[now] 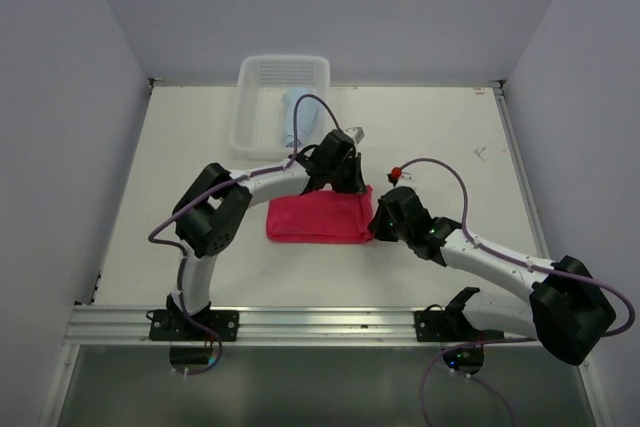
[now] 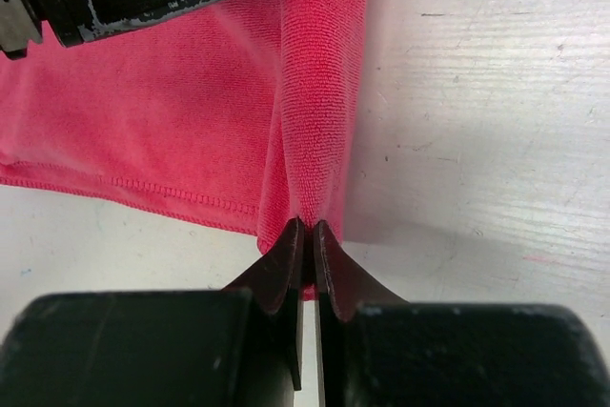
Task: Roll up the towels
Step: Roll the towel
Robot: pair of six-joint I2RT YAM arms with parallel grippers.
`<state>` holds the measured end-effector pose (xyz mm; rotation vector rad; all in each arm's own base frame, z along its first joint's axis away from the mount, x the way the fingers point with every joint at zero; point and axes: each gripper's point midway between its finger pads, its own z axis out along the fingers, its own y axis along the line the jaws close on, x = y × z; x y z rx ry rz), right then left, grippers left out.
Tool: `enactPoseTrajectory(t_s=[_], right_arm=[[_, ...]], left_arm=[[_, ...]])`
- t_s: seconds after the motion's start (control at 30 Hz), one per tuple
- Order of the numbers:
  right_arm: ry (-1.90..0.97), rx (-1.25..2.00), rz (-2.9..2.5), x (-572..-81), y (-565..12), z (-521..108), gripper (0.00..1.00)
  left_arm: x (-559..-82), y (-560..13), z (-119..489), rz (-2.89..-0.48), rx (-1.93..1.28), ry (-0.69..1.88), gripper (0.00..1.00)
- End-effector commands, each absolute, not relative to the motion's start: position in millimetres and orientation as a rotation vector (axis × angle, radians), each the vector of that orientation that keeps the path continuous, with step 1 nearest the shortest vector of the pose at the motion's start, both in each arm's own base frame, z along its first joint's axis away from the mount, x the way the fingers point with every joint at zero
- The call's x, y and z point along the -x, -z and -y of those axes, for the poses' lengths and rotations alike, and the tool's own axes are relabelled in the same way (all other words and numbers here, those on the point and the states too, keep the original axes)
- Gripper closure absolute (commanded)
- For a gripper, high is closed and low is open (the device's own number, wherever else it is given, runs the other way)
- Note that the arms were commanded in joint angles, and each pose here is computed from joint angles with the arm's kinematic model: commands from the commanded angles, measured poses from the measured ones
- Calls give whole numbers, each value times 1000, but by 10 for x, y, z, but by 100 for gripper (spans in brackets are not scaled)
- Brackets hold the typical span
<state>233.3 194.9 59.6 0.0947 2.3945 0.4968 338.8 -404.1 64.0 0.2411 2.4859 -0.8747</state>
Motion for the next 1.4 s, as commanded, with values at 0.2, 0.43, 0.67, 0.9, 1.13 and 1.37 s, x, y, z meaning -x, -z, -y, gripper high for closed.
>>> enactPoseTrajectory(t_s=[0.2,0.43,0.67,0.9,1.13,1.37], right_arm=[[-418,-43,-2416,-2369,-630,-1958,97],[-440,1,-2428,-2350,-591,-2078,95],[-456,12,-2434,-2354,-571,-2136,91],[-511,6,-2436,-2364,-567,-2231,82],[-563,-45,-2404,-2342,-679,-2225,67],[-640,-161,-2350,-2413,-793,-2167,57]], left_arm=[[-3580,-1067,3996,-2333,-226,948,100],[-3590,-1007,3928,-2343,-223,934,100],[-3595,-893,3863,-2340,-206,934,100],[-3600,-783,3825,-2354,-208,916,100],[-3590,-658,3801,-2375,-208,910,100],[-3567,-601,3771,-2384,-206,905,100]])
